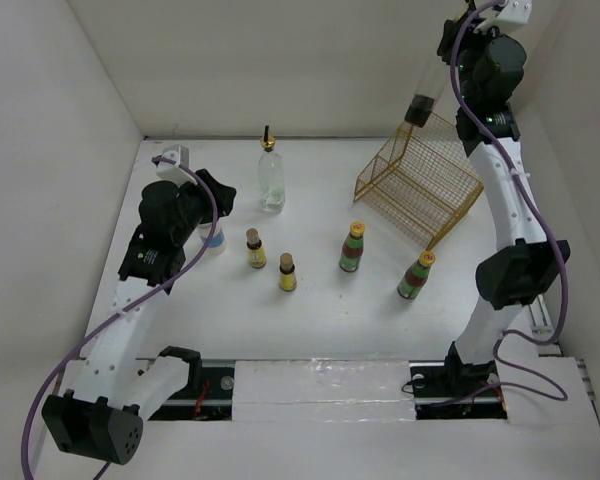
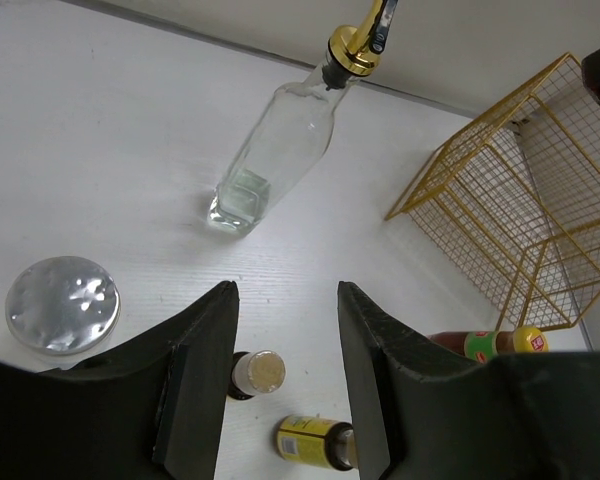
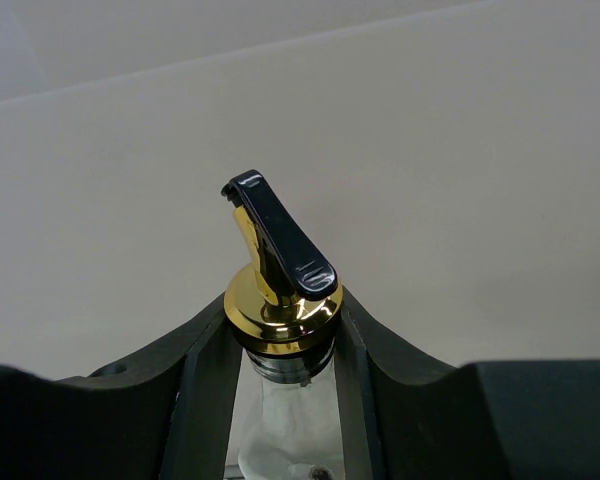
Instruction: Organize the condiment bottles
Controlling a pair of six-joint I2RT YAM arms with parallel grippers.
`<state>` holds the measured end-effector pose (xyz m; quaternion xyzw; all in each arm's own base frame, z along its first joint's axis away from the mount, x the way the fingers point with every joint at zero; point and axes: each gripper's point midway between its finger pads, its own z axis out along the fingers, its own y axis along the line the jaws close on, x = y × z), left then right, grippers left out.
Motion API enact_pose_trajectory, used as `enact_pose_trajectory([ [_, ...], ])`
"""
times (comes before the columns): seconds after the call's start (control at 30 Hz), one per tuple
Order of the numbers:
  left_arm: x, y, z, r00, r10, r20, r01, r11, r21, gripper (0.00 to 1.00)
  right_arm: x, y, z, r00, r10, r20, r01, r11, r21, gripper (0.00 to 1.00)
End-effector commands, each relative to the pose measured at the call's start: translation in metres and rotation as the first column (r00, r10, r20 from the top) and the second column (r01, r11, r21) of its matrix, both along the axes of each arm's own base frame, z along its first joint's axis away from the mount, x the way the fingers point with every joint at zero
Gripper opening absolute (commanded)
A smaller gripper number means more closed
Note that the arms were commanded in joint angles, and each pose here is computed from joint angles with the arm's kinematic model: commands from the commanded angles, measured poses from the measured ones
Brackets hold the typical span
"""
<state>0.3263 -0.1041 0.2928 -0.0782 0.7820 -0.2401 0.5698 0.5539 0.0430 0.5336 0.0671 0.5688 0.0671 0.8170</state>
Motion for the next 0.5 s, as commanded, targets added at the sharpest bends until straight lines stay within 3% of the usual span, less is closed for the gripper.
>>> enact_pose_trajectory([
  [0.0, 0.003, -0.004, 0.006, 0.999, -0.022, 0.036, 0.022, 1.000, 0.000, 0.40, -0.025, -0.015, 0.063, 0.980, -0.028, 0.196, 0.025, 0.999, 0.020, 0.14],
  [0.47, 0.005, -0.004, 0.003, 0.999, -0.022, 0.027, 0.022, 1.000, 0.002, 0.40, -0.007, -0.029, 0.020, 0.986, -0.099, 0.136, 0.099, 0.995, 0.003, 0.14],
])
